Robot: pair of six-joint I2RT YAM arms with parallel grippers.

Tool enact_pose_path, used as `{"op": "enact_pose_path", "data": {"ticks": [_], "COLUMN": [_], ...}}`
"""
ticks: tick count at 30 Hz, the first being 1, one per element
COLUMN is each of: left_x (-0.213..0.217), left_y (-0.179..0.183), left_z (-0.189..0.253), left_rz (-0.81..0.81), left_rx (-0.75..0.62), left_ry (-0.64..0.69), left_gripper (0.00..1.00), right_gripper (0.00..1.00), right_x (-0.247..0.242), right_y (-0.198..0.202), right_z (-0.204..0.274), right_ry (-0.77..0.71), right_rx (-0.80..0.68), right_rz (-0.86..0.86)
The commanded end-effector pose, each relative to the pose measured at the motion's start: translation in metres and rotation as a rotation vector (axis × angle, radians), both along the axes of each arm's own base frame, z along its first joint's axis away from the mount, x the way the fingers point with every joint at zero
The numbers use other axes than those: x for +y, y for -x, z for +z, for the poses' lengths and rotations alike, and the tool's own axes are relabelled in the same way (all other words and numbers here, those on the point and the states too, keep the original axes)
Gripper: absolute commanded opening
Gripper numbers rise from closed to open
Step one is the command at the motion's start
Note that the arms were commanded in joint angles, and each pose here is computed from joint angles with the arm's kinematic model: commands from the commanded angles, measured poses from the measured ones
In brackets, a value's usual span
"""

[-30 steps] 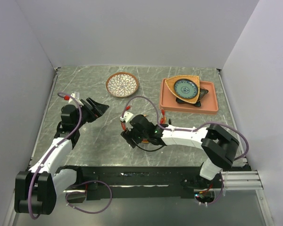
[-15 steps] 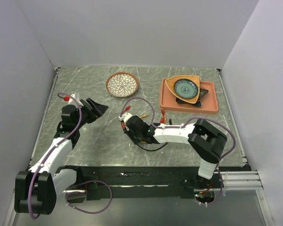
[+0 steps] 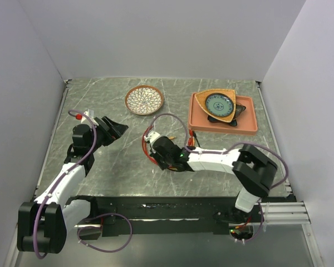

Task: Insert the plug into the switch port

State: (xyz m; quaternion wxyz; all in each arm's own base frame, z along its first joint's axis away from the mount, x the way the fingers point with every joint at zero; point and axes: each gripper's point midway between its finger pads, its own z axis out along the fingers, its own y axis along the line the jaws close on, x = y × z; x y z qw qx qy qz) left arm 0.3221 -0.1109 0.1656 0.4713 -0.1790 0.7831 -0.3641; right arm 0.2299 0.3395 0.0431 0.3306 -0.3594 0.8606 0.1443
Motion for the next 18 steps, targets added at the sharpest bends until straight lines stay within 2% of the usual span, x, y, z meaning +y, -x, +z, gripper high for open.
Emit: {"op": "enact_pose_path", "data": {"ticks": [1,6,11,18], "left_x": [-0.016,-0.043,-0.081,-0.100], "left_y": [0.004,0.014,0.028,0.031], "left_z": [0.023,0.036,0.056,0.059], "left_rz": [-0.087,-0.190,-0.334,-0.367], "left_rx": [-0.101,-0.154,-0.215,-0.211], "left_ry": [0.058,0.116,0.176,0.144], "left_gripper": [0.96,0.96,0.97,0.99], "right_gripper": [0.00,0.00,0.00,0.00], "right_x": [0.010,0.013,0.021,0.016], "right_y": [-0.007,0.003,0.025,0.033], "right_z": [0.055,0.090,0.117,0.141], "right_ry": [-0.149,-0.288,-0.420,-0.499], "right_rx": [-0.097,-0.106,-0.095,-0.130], "right_rz": [-0.006,0.049,0.197,0.237]}}
